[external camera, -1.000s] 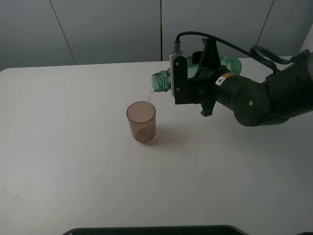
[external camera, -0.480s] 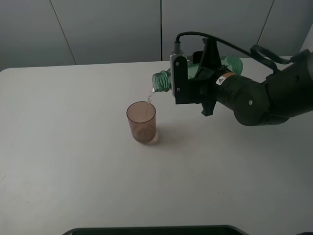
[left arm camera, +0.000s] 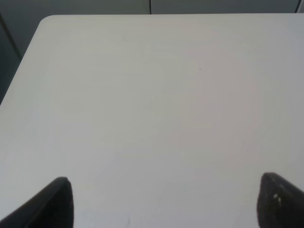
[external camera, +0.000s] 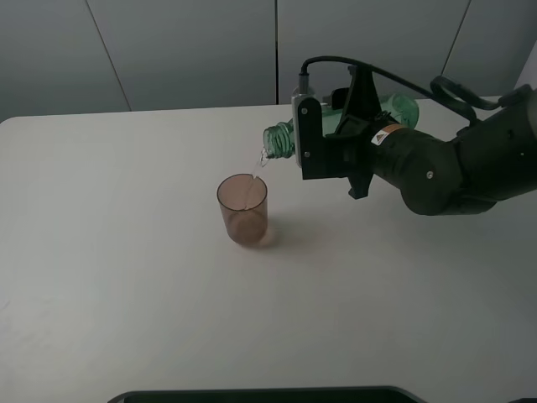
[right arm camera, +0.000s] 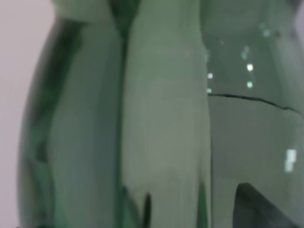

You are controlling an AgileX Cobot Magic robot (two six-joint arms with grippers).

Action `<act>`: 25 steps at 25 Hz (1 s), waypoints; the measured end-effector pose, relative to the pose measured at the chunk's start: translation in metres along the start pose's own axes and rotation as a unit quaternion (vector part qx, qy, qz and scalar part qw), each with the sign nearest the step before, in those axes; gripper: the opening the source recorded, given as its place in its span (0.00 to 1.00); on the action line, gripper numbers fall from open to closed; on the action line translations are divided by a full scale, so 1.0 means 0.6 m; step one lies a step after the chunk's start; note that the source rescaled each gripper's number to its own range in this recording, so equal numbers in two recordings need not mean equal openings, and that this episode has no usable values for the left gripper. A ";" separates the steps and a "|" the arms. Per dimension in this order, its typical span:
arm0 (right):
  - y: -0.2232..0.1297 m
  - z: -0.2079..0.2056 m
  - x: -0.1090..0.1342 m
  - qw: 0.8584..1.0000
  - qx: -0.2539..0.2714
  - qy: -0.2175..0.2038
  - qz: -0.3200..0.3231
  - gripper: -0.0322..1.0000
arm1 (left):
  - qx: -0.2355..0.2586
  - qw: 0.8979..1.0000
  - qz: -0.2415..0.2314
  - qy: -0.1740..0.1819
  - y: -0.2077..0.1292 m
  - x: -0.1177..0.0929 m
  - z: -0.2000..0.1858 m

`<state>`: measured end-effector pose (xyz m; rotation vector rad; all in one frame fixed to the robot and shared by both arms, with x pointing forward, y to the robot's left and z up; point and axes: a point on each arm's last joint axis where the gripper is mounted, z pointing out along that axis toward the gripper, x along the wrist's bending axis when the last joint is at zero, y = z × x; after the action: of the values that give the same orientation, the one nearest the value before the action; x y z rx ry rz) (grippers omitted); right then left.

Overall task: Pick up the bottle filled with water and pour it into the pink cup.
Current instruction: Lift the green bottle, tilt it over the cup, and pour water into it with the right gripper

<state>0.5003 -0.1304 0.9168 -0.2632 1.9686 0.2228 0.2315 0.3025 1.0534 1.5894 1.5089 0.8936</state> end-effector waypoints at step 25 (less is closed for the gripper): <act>-0.001 0.000 0.000 1.000 0.002 0.000 -0.016 0.03 | 0.000 1.000 0.000 0.000 0.000 0.000 0.000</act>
<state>0.5003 -0.1308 0.9167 -0.2917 1.9642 0.1983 0.2315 0.3025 1.0534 1.5894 1.5089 0.8936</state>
